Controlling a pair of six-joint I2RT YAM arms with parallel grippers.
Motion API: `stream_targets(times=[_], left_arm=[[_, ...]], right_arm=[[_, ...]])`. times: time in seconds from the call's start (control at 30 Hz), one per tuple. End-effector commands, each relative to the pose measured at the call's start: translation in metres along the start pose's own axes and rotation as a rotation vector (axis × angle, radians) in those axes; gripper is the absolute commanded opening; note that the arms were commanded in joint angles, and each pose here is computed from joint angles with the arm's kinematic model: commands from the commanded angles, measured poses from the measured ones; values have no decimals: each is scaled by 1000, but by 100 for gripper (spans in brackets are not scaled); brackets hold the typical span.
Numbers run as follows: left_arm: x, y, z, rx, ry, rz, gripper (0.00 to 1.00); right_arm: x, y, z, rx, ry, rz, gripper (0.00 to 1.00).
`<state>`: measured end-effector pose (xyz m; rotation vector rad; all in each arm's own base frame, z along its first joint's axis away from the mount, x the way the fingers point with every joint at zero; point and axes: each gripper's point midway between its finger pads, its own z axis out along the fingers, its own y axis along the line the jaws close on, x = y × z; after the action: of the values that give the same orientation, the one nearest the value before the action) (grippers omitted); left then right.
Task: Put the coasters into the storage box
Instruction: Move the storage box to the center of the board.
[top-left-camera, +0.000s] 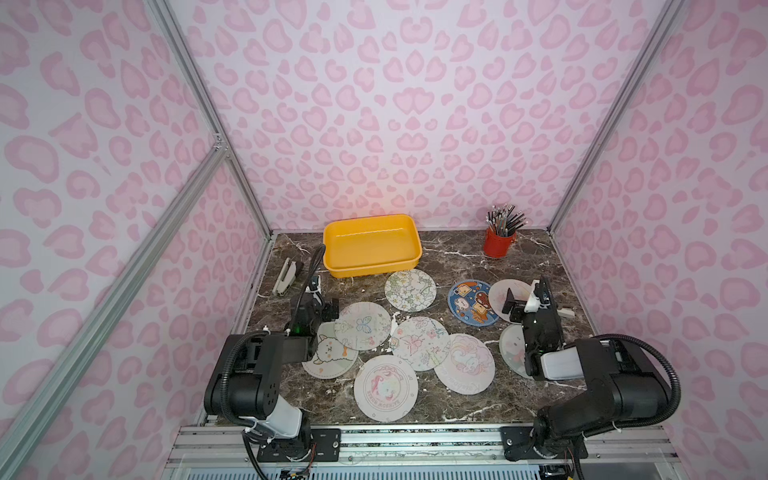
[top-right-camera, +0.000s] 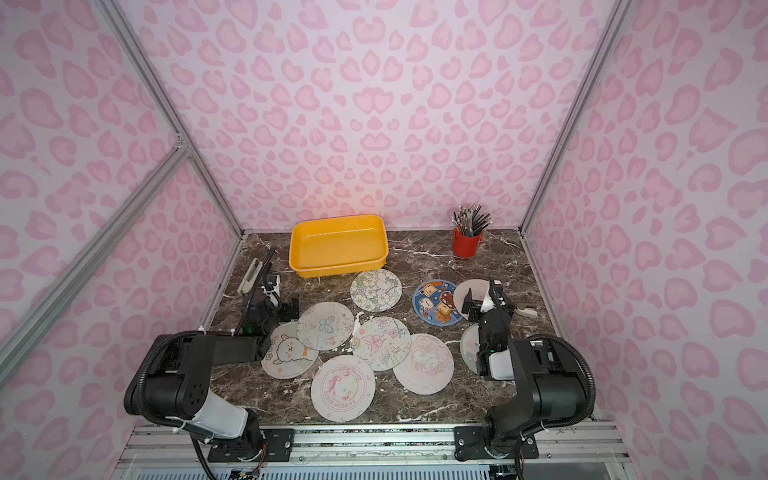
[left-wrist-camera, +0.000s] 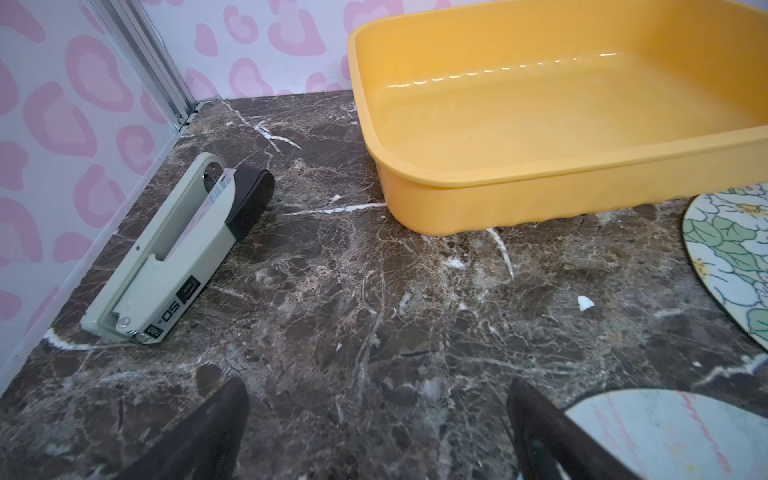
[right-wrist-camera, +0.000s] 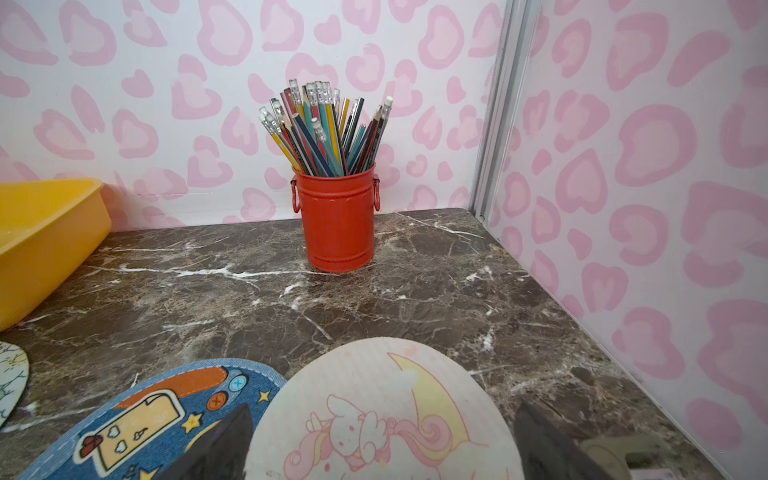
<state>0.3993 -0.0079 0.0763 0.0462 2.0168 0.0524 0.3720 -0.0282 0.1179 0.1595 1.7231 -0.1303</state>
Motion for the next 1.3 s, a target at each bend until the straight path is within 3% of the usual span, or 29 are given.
stream_targets(times=[0.0, 1.03, 1.27], left_arm=[[-10, -1, 0, 3, -36, -1, 99], [-12, 0, -1, 1, -48, -2, 99], [-46, 8, 2, -51, 180, -18, 99]], right_arm=[[-11, 0, 0, 1, -47, 9, 99], [-14, 3, 1, -23, -56, 10, 99], [-39, 29, 37, -71, 112, -42, 99]])
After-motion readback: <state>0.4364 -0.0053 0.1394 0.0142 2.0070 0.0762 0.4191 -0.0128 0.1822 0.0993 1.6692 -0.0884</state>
